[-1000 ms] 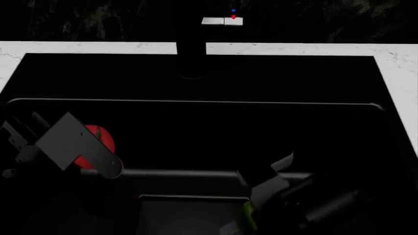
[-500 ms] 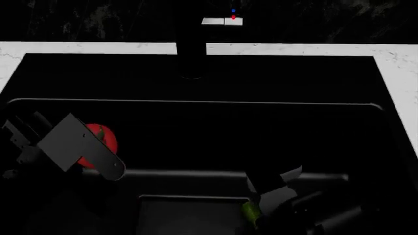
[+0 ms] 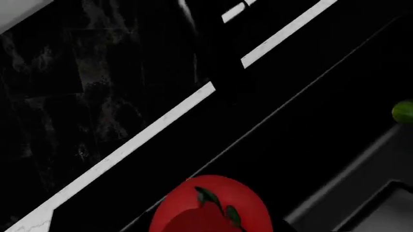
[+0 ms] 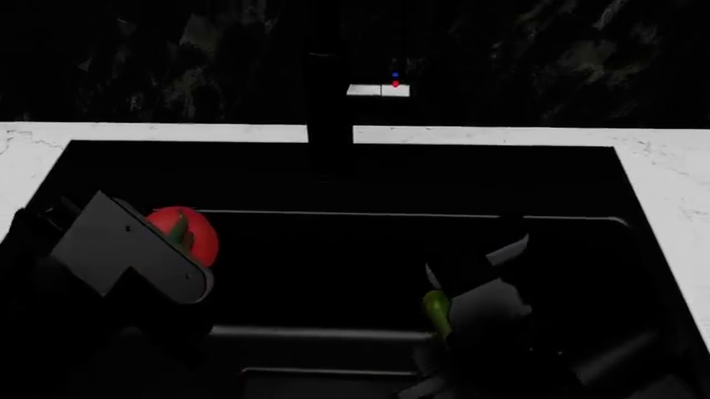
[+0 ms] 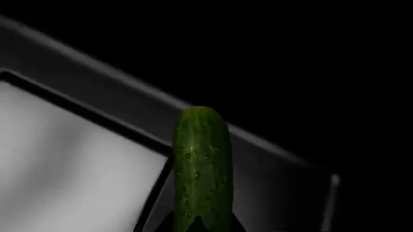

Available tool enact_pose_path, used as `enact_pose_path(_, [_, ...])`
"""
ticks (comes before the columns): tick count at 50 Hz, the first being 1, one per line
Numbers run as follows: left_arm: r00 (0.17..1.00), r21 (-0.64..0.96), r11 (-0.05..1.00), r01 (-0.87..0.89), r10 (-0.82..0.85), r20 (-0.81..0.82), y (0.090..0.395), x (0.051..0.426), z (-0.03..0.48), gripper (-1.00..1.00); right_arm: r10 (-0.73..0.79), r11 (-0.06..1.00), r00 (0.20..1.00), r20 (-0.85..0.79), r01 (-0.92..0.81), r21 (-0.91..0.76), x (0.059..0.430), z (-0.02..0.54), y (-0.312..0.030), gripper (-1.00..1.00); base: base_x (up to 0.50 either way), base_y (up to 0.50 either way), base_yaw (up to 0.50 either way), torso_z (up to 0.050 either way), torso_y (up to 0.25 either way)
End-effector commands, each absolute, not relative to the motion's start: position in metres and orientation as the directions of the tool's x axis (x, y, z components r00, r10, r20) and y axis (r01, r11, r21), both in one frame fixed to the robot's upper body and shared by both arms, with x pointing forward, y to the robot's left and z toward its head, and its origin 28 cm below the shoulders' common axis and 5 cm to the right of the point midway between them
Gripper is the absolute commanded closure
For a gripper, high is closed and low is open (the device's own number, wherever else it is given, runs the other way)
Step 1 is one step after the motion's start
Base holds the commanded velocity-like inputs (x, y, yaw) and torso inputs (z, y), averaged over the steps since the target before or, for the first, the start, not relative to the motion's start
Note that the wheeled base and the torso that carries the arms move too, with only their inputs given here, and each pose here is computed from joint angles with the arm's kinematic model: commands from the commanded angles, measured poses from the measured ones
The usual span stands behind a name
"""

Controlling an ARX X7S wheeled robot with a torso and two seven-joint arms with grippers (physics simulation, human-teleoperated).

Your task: Pick the vegetables from the sink and place them on the cutting board.

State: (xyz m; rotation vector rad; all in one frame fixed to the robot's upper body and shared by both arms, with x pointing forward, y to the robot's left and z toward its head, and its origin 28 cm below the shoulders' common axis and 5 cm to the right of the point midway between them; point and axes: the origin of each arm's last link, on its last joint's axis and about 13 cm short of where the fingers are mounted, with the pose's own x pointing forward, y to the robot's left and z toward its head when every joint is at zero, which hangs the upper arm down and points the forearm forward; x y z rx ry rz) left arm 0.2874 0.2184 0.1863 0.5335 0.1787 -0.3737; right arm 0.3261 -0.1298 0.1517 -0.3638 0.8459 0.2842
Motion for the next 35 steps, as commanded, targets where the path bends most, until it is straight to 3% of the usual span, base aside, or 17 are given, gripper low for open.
enact_pose_path(1, [0.952, 0.421, 0.858, 0.295, -0.227, -0.206, 0.221, 0.284, 0.184, 1.00, 0.091, 0.881, 0.775, -0.625, -0.356, -0.313, 0.311, 0.188, -0.132, 1.00, 0.00, 0.00, 0.00, 0.000, 0.250])
enact_pose_path(7, [0.968, 0.426, 0.873, 0.239, -0.182, -0.171, 0.228, 0.283, 0.195, 1.00, 0.068, 0.897, 0.830, -0.553, -0.293, -0.331, 0.305, 0.200, -0.139, 1.00, 0.01, 0.00, 0.00, 0.000, 0.250])
enact_pose_path(14, [0.975, 0.432, 0.878, 0.207, -0.149, -0.165, 0.232, 0.281, 0.196, 1.00, 0.054, 0.880, 0.834, -0.549, -0.300, -0.368, 0.297, 0.205, -0.141, 1.00, 0.02, 0.00, 0.00, 0.000, 0.250])
enact_pose_path(27, [0.986, 0.526, 0.837, 0.150, -0.091, -0.136, 0.232, 0.276, 0.200, 1.00, 0.066, 0.878, 0.861, -0.504, -0.291, -0.381, 0.283, 0.220, -0.145, 1.00, -0.50, 0.00, 0.00, 0.000, 0.000])
enact_pose_path(35, [0.990, 0.514, 0.847, 0.132, -0.086, -0.113, 0.229, 0.270, 0.201, 1.00, 0.105, 0.856, 0.885, -0.454, -0.313, -0.412, 0.268, 0.222, -0.142, 1.00, -0.04, -0.21, 0.00, 0.000, 0.000])
